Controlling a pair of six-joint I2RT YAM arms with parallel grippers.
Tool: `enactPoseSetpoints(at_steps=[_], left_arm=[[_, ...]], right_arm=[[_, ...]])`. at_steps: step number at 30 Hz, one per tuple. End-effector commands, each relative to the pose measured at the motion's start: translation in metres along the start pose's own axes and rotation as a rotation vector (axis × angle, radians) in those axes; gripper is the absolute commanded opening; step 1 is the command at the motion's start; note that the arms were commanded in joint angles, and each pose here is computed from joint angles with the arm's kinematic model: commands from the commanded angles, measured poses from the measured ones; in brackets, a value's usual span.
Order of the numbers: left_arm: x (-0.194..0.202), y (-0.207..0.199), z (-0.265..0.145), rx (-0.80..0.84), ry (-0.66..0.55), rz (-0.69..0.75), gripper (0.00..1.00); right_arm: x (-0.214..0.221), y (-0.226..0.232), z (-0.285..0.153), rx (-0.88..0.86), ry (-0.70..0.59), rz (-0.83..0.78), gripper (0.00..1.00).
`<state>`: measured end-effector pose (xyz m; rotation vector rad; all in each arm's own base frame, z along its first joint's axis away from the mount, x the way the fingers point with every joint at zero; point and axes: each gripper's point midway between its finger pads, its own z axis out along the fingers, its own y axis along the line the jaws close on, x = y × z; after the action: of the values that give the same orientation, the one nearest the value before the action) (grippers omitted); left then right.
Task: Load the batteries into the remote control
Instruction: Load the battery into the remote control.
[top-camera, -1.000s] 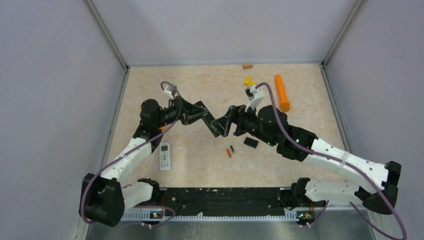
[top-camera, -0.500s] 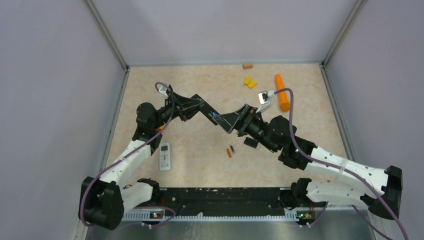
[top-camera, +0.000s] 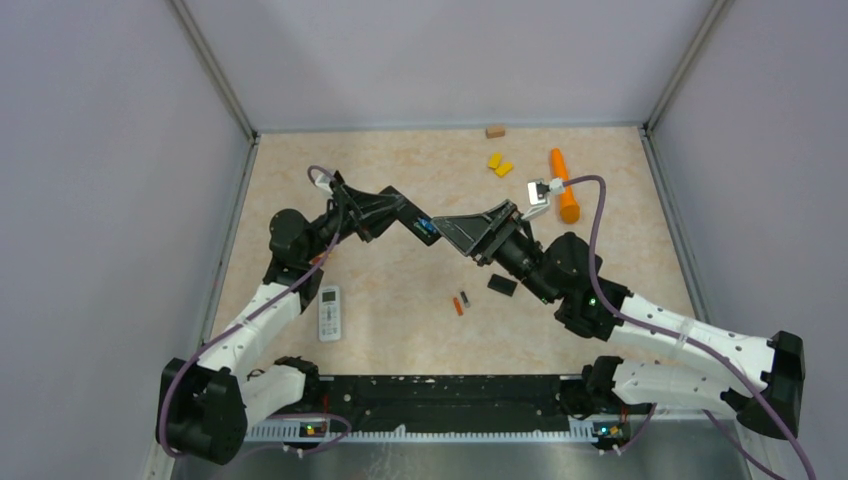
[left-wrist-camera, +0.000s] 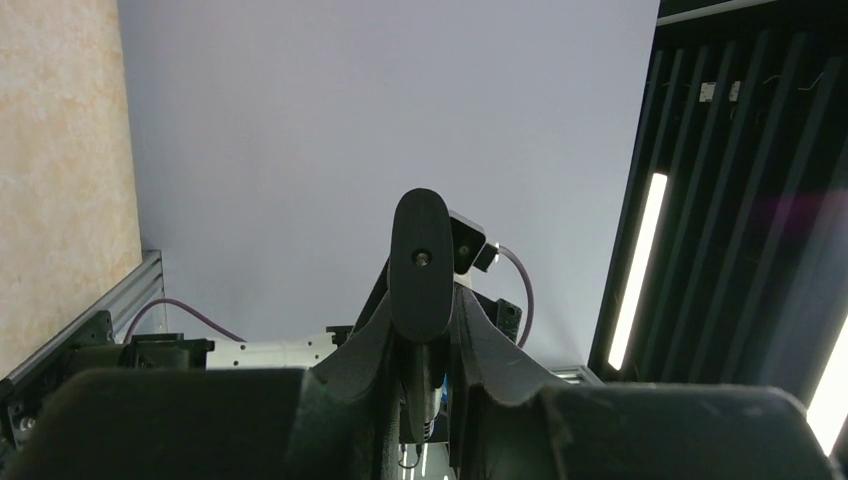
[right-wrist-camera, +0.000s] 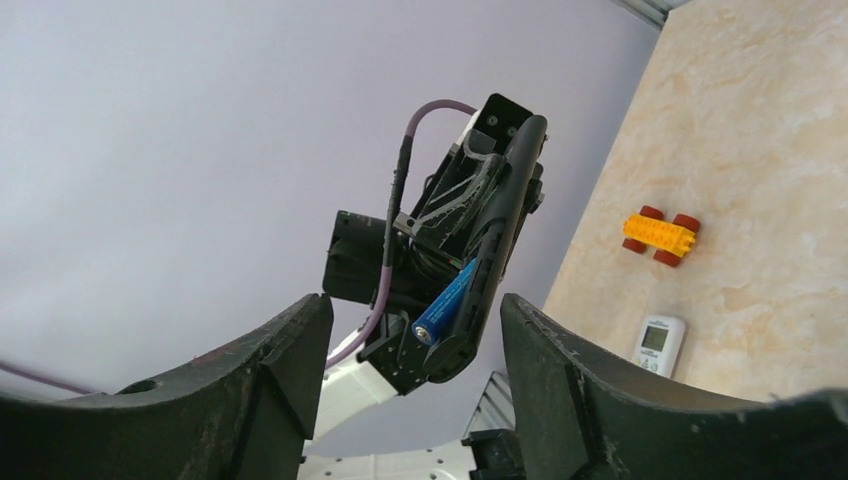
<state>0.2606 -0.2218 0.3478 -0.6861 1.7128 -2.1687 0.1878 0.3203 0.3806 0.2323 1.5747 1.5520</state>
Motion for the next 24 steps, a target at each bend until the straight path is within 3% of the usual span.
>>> enactPoseSetpoints(at_steps=[1,6,12,18,24], left_arm=[[0.008,-0.017,-0.006,0.076,0.012,0.038,0.0],[0.008,-0.017,-0.006,0.078,0.015,0.037,0.0],[0.006,-0.014,-0.006,0.074,0.011,0.024,0.0],[0.006,-0.014,-0.006,0.078,0.01,0.024,0.0],[0.006,-0.015,-0.006,0.08,0.01,0.026,0.0]], right_arm=[[-0.01,0.009,0.001,-0.018,-0.039,0.033,0.6],[-0.006,0.004,0.004,-0.001,-0.027,0.035,0.49],[-0.002,-0.004,0.006,0.023,-0.011,0.045,0.46],[-0.001,-0.008,0.005,0.037,-0.004,0.047,0.63],[0.005,-0.011,0.007,0.042,0.021,0.051,0.63]])
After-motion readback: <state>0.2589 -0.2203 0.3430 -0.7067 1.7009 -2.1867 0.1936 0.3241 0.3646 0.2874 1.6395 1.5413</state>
